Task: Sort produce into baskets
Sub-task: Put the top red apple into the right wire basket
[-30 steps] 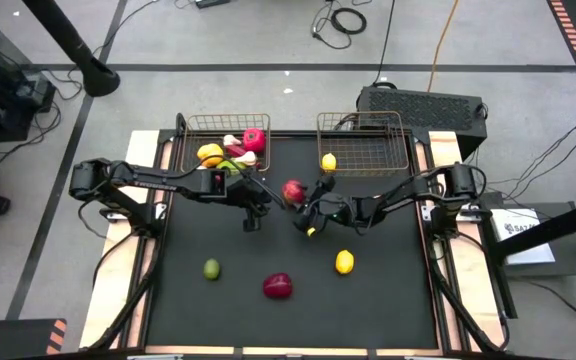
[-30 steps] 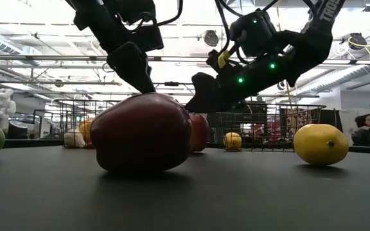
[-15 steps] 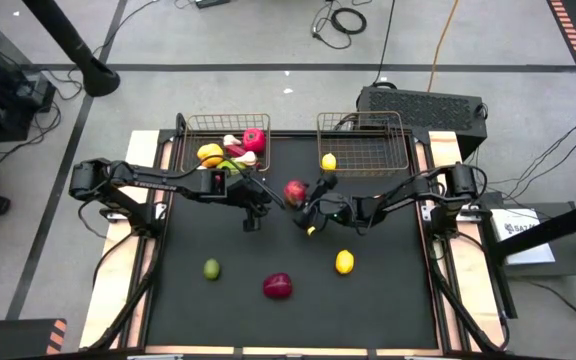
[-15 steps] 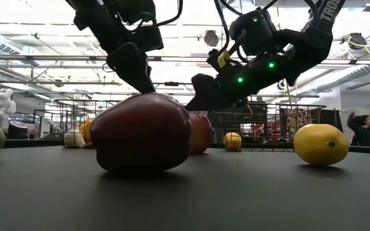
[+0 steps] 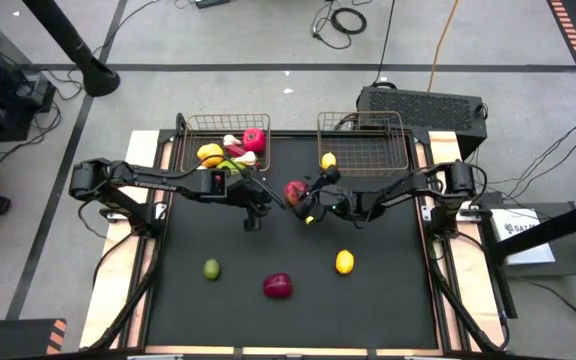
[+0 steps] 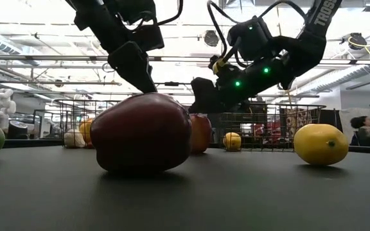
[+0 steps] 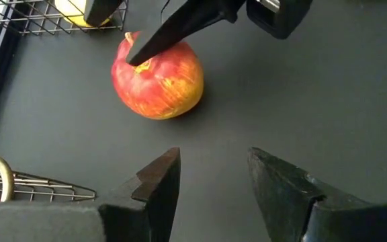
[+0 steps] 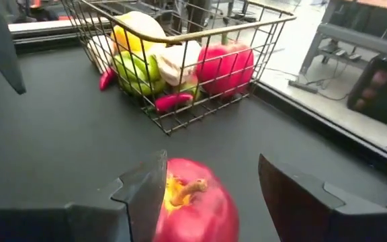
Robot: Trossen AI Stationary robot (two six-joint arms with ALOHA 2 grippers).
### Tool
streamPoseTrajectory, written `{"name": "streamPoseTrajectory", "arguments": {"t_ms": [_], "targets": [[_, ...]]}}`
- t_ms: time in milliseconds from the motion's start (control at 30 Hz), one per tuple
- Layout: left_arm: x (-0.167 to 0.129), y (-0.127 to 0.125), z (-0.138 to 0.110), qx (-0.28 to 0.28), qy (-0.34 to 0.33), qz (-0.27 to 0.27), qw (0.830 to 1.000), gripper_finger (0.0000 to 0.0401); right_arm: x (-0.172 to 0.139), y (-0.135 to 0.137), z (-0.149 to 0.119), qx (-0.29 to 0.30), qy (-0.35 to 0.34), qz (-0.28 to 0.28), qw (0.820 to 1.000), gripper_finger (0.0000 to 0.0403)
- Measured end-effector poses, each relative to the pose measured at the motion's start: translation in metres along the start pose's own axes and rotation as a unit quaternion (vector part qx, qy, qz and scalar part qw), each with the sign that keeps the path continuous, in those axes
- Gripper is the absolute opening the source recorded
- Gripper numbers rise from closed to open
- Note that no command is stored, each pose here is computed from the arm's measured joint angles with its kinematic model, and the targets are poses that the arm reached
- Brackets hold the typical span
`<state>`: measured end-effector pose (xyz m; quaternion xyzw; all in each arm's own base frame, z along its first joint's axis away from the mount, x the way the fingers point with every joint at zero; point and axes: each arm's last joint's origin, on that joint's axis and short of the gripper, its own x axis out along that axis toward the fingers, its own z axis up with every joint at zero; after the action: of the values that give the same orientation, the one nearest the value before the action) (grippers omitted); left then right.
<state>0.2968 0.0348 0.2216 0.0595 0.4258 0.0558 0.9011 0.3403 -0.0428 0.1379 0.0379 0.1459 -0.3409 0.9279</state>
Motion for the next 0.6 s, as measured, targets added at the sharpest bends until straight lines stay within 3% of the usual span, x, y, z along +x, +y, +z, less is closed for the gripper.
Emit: {"name": "streamPoseTrajectory", "arguments": {"t_ms": [600], "targets": [[-0.0001, 0.0001, 0.0006, 0.000, -0.003, 0.000, 1.000, 0.0182, 0.0019, -0.0025, -0.0019, -0.007, 0.015, 0.009, 1.000, 0.0118]]}}
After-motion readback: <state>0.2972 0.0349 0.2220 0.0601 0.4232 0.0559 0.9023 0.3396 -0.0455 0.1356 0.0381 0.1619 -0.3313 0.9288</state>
